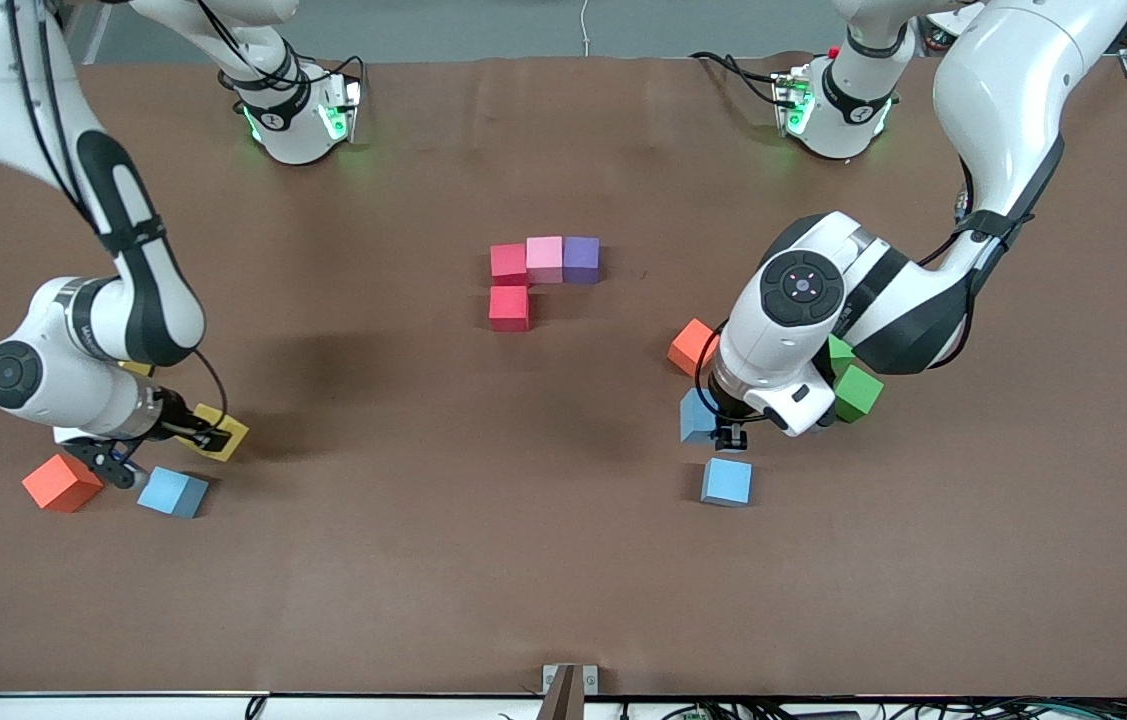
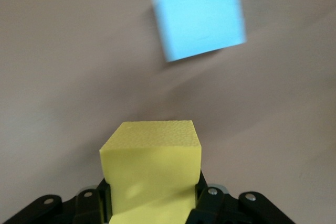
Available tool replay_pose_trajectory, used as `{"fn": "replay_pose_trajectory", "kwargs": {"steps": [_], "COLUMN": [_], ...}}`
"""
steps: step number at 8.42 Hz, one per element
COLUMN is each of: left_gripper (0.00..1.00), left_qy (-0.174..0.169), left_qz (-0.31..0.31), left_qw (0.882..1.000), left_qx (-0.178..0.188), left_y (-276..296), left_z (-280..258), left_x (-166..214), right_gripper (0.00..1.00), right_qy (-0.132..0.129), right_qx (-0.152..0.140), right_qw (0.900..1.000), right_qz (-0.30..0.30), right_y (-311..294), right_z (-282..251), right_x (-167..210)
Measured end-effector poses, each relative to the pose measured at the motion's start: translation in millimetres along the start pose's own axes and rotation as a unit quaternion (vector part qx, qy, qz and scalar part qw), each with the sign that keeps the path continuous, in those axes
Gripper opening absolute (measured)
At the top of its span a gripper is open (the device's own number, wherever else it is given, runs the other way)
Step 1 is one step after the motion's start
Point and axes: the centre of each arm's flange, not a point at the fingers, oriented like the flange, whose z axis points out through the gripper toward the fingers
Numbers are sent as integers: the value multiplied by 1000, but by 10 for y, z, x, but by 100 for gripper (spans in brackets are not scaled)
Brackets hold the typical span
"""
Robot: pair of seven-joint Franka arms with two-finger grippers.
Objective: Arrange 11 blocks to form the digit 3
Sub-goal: 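Grasp the yellow cube with the right gripper and lift it, then carry the yellow cube toward the red cube with the right gripper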
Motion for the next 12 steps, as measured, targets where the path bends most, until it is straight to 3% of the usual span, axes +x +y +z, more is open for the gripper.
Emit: {"fn": "replay_pose_trajectory", "kwargs": {"steps": [2, 4, 7, 9, 12], "left_gripper": [55, 55, 55, 55, 55], "left_qy": [0, 0, 0, 0, 0], "left_qz": [0, 1, 2, 2, 2], "left_qw": [1000, 1000, 1000, 1000, 1000], "left_qx": [0, 0, 0, 0, 0], "left_y": [-2, -3, -10, -11, -13], "left_z": [-1, -2, -3, -3, -2], "left_x": [-5, -9, -25, -26, -31], "right_gripper": [57, 57, 57, 57, 57], "right_qy": [0, 6, 37, 42, 41], "right_qx": [-5, -6, 14, 18, 13], "right_qw": [998, 991, 985, 980, 977], "right_qz": [-69, -133, -170, -196, -211], "right_y": [-800, -1618, -2671, -2948, -3038], "right_z": [-314, -241, -41, 321, 855], "right_x": [-477, -1135, -2283, -2653, -2898]}}
